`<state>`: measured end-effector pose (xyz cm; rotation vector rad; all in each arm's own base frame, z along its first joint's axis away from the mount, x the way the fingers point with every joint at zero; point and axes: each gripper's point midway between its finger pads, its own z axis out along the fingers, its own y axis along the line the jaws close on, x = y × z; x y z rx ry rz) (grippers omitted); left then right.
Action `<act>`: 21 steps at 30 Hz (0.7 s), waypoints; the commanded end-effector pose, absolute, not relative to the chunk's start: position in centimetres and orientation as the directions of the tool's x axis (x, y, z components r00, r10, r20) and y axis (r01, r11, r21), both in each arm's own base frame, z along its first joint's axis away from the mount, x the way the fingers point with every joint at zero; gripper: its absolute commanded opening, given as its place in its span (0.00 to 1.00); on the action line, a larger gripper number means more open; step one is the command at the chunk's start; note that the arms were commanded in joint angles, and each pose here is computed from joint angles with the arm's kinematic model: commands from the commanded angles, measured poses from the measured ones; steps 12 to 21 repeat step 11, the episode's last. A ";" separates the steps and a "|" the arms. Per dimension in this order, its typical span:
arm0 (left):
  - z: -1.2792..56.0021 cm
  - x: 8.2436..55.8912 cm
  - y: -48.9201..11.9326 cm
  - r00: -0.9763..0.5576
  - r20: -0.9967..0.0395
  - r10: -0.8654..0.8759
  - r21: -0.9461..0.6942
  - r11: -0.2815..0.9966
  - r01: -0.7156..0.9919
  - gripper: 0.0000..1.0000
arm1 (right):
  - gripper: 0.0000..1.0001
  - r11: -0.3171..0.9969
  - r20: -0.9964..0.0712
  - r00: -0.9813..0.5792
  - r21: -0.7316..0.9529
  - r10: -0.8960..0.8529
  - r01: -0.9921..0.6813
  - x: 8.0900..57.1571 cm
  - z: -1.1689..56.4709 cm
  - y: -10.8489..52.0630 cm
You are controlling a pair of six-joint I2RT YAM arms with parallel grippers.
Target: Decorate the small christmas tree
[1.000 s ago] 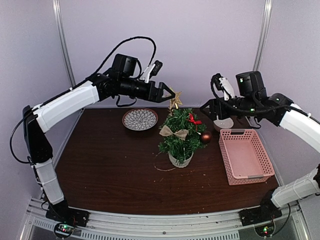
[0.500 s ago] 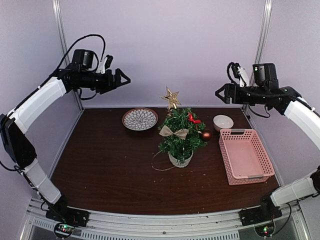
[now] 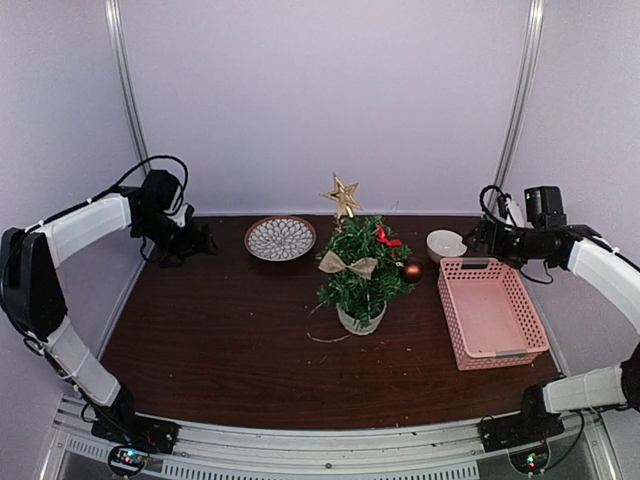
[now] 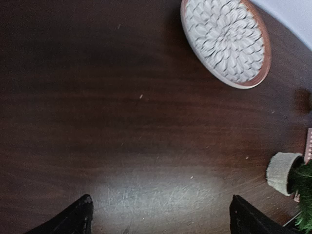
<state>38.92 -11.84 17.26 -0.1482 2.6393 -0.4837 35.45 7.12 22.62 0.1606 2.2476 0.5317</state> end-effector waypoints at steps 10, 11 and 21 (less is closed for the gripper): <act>14.4 38.0 -11.9 -0.876 -0.438 -0.201 -0.327 0.944 -0.053 0.98 | 0.99 0.878 -0.696 -0.644 0.472 0.318 -0.078 34.6 20.9 7.6; 14.9 38.3 -12.0 -0.869 -0.453 -0.199 -0.327 0.944 -0.045 0.98 | 1.00 0.878 -0.700 -0.641 0.471 0.316 -0.081 34.7 21.1 7.6; 14.9 38.3 -12.0 -0.869 -0.453 -0.199 -0.327 0.944 -0.045 0.98 | 1.00 0.878 -0.700 -0.641 0.471 0.316 -0.081 34.7 21.1 7.6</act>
